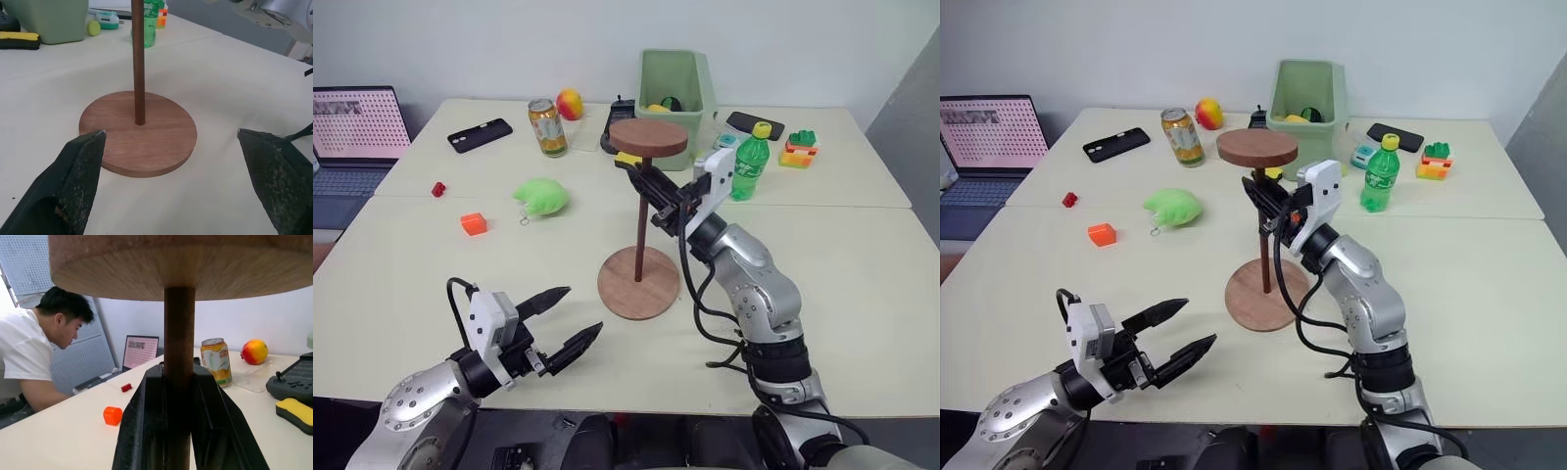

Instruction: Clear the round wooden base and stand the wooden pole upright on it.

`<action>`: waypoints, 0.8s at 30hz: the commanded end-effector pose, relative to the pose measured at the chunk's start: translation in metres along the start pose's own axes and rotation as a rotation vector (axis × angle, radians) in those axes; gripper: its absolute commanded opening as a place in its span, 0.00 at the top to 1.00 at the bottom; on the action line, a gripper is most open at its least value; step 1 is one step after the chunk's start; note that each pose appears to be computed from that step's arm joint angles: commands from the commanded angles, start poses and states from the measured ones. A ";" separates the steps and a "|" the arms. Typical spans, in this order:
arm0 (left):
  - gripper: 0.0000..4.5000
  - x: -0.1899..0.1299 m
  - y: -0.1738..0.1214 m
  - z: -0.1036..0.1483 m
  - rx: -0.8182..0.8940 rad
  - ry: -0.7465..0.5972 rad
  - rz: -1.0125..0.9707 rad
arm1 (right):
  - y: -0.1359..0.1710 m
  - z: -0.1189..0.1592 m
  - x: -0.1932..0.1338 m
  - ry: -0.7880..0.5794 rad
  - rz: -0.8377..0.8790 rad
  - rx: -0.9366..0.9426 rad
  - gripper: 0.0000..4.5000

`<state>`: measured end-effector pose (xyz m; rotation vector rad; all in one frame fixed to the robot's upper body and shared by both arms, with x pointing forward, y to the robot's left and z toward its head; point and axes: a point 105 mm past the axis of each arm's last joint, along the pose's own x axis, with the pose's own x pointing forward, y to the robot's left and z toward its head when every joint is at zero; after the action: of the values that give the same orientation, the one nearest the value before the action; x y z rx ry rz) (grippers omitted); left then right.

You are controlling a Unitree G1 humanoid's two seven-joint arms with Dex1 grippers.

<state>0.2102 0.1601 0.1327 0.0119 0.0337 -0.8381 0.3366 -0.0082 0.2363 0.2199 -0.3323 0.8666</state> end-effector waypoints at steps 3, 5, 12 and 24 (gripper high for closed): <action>0.00 0.002 -0.002 0.008 0.032 -0.029 -0.010 | 0.000 0.002 0.002 -0.011 0.001 -0.037 0.95; 0.00 0.003 -0.001 0.009 0.035 -0.032 -0.008 | 0.004 0.001 0.001 -0.010 0.019 -0.054 0.95; 0.00 0.001 -0.003 0.009 0.032 -0.027 -0.009 | 0.028 -0.025 -0.017 0.006 0.154 -0.210 0.95; 0.00 0.000 -0.001 0.009 0.032 -0.019 -0.002 | 0.014 -0.098 -0.048 0.311 0.087 -0.028 0.95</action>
<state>0.2102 0.1612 0.1321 0.0143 0.0400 -0.8316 0.3037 0.0058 0.1992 0.0351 -0.4008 1.0081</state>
